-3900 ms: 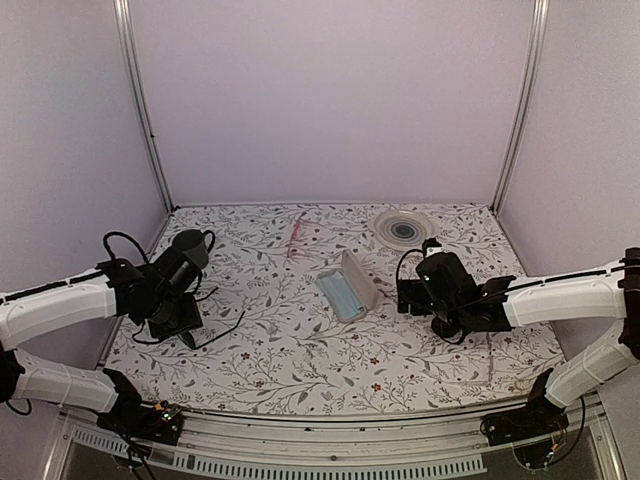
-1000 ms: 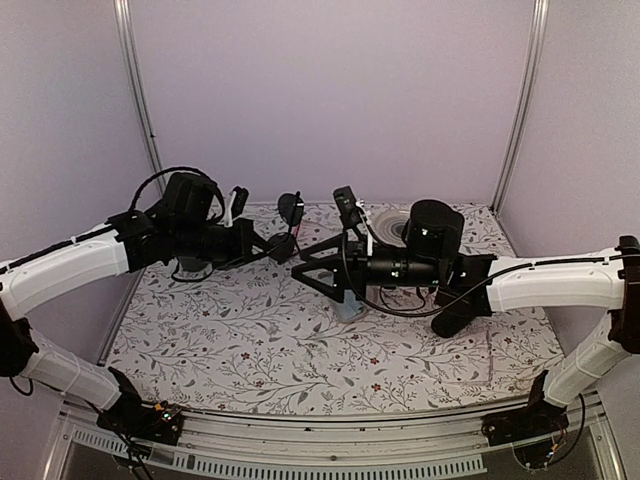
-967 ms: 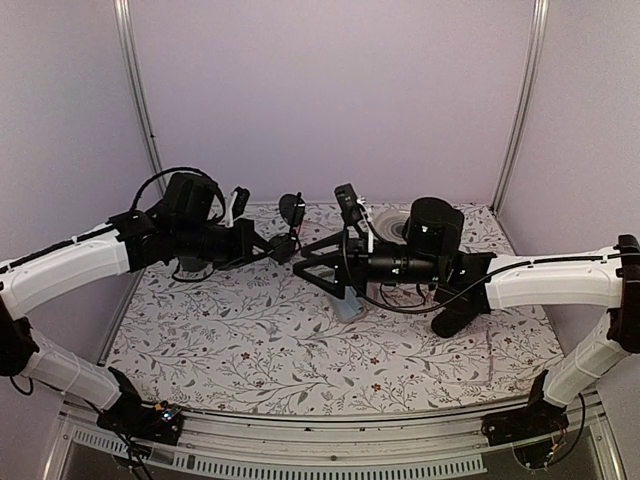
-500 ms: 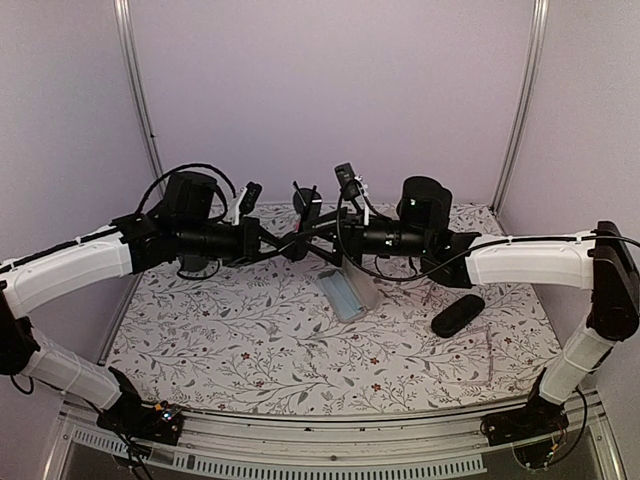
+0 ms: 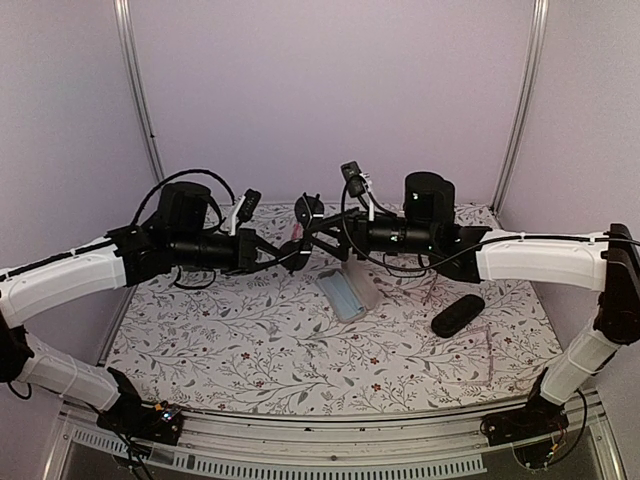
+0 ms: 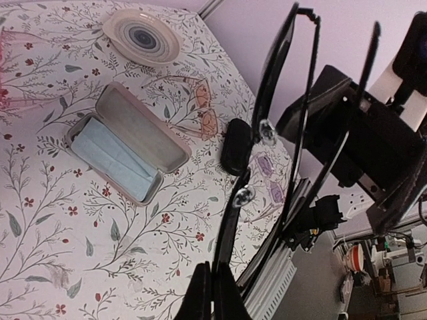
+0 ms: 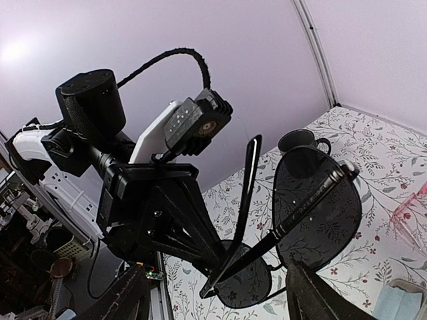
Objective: Organize the sunglasses
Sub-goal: Fold the right temple of the sunglasses, then pass from the left arm to the right
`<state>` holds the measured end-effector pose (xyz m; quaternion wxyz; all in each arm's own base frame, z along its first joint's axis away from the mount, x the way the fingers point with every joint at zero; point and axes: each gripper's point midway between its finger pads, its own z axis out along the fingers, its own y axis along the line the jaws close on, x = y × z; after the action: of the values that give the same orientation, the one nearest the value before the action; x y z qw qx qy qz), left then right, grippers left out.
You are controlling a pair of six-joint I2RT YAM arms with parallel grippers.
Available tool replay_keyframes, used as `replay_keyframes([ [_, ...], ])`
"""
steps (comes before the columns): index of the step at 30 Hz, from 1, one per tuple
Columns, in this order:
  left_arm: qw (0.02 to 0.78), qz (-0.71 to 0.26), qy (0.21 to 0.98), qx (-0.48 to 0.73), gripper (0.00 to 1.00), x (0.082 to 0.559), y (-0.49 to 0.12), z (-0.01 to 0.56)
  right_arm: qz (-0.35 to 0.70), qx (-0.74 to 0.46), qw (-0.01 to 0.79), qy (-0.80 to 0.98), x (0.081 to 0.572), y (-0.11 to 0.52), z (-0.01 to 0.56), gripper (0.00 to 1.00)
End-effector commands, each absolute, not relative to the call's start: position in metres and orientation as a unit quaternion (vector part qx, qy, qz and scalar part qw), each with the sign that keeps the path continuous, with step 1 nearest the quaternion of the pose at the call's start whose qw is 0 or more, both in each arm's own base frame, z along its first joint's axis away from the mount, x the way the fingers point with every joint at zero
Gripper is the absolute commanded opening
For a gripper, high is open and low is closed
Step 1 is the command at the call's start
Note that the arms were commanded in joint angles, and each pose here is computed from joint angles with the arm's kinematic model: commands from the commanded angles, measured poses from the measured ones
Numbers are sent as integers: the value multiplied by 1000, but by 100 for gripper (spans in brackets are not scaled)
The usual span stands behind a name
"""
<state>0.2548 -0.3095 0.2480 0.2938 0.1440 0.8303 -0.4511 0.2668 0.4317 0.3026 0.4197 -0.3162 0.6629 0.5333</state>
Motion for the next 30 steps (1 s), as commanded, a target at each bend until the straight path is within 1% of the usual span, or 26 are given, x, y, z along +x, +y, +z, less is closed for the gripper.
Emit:
replay_keyframes([
  [1,305,-473,809,170,0,246,-318,262,512,-280,441,681,269,408,313,70],
  [7,305,-484,804,165,0,244,-318,267,513,-259,426,699,272,406,302,64],
  [12,299,-496,797,170,0,237,-317,269,529,-268,409,693,269,415,303,51],
  [16,301,-501,793,174,0,231,-315,271,536,-267,408,689,271,417,307,49],
  [24,297,-518,783,173,0,225,-316,273,570,-283,384,669,266,428,310,42],
  [27,293,-522,783,170,0,224,-316,271,589,-296,375,652,259,432,313,37],
  [30,291,-526,781,169,0,224,-317,271,599,-299,370,644,257,434,315,28],
])
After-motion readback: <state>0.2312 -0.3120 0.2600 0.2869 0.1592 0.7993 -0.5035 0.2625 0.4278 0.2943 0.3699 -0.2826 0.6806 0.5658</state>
